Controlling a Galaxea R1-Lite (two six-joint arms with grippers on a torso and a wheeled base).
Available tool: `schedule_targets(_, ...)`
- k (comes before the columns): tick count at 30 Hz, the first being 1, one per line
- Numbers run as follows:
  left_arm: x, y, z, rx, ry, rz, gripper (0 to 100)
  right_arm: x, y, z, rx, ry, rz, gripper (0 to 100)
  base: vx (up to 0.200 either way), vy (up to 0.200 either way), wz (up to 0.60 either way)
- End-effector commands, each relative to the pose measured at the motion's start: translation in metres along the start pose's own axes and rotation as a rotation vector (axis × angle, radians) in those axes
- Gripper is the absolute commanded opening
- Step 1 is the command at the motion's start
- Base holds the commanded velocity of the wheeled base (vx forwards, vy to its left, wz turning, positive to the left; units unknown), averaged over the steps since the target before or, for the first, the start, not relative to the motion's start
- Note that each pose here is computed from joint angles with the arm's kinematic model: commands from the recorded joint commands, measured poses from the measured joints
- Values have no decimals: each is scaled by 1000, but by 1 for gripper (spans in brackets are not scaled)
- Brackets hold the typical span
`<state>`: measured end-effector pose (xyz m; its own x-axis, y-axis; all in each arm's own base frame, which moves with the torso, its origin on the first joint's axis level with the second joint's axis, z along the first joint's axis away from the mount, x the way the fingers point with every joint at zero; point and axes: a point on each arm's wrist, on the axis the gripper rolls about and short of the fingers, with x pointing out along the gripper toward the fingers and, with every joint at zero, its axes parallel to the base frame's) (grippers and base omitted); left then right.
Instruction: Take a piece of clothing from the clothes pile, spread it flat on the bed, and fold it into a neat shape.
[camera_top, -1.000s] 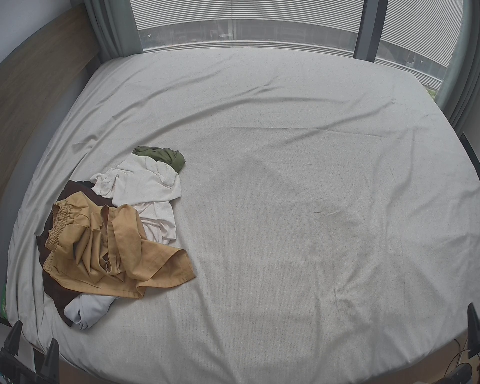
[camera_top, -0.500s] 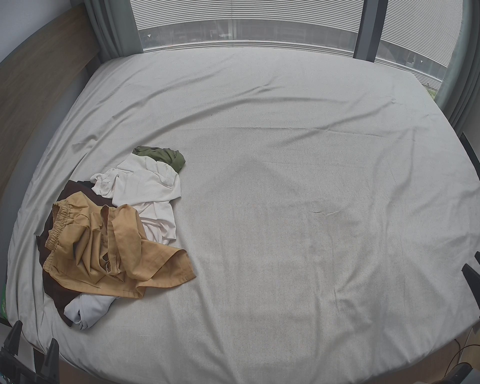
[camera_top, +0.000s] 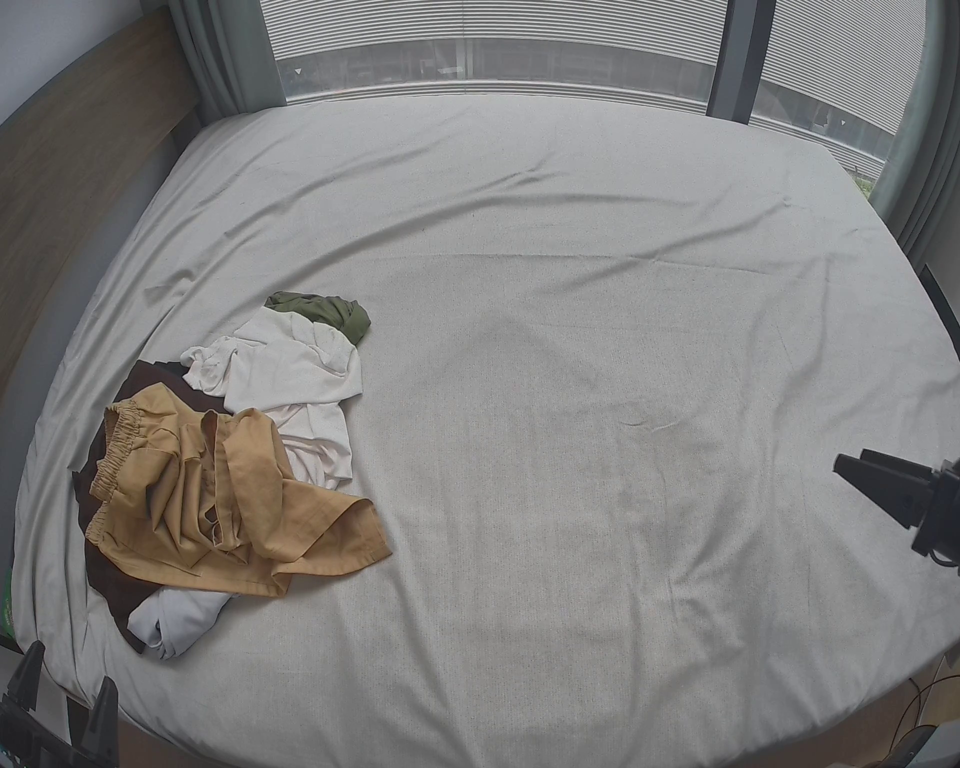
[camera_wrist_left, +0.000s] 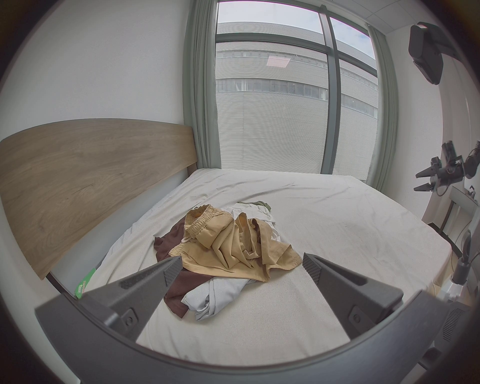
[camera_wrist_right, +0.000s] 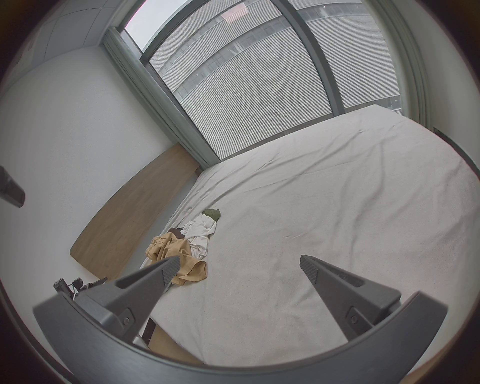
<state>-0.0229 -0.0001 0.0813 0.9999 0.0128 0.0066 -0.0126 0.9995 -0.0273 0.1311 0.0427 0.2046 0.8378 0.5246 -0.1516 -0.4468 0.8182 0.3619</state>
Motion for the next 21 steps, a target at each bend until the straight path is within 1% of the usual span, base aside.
schedule_targets(1,0,0,-5,1,2,1,100,51,0,-8,54,120,54,100,0,0,0)
schedule_targets(2,0,0,-5,1,2,1,100,51,0,-8,54,120,54,100,0,0,0)
schedule_targets(5,0,0,-5,1,0,1,100,72,3,-10,90,147,82,100,0,0,0)
schedule_targets(9,0,0,-5,3,2,0,100,90,3,-17,91,183,93,100,0,0,0)
schedule_targets(10,0,0,-5,3,0,1,100,98,7,-21,88,199,113,100,0,0,0)
schedule_targets(21,0,0,-5,4,2,-2,100,151,22,-44,78,279,182,100,0,0,0)
